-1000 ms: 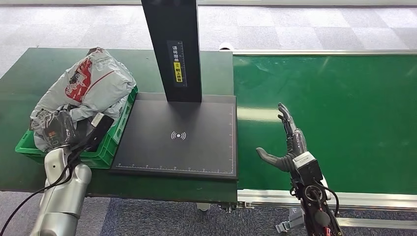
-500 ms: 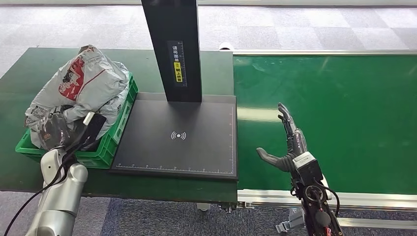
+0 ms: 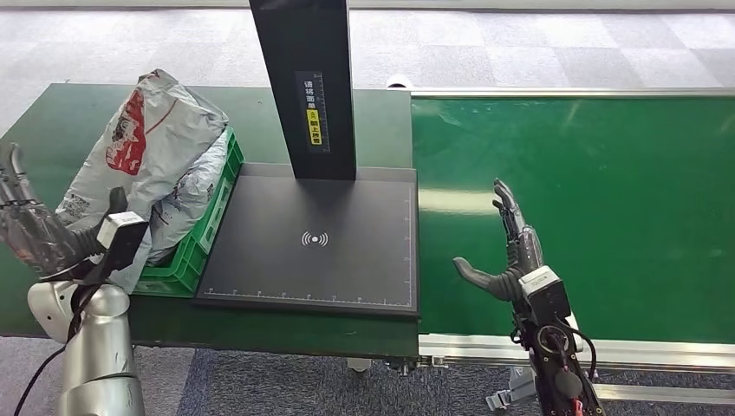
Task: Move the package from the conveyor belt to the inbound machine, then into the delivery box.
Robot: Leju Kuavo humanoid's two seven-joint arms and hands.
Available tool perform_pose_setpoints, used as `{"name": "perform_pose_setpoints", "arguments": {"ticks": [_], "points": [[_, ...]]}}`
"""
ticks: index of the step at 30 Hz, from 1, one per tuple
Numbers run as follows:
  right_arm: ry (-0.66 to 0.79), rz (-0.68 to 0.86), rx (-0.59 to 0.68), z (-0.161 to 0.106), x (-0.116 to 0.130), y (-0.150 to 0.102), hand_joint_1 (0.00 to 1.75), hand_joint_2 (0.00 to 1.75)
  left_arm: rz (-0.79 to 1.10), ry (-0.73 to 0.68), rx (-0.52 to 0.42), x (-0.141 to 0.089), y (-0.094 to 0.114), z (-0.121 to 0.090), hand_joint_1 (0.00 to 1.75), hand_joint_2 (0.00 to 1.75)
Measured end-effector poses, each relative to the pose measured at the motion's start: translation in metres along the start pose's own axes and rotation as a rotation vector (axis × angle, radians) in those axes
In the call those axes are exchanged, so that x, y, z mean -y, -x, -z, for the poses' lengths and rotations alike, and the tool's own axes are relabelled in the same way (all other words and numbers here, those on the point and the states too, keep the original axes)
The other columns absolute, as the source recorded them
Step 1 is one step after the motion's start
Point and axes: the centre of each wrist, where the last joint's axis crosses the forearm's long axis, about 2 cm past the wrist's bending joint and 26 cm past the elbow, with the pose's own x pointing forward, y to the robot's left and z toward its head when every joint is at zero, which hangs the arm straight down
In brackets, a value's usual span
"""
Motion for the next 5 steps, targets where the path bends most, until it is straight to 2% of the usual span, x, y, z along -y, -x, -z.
{"name": "perform_pose_setpoints", "arguments": {"ticks": [5], "points": [[0.008,0.001,0.007,0.002,0.001,0.0,0.0,1.75,-0.039,-0.14,-0.026,-0.018,-0.01,0.01,0.0,0.0]]}}
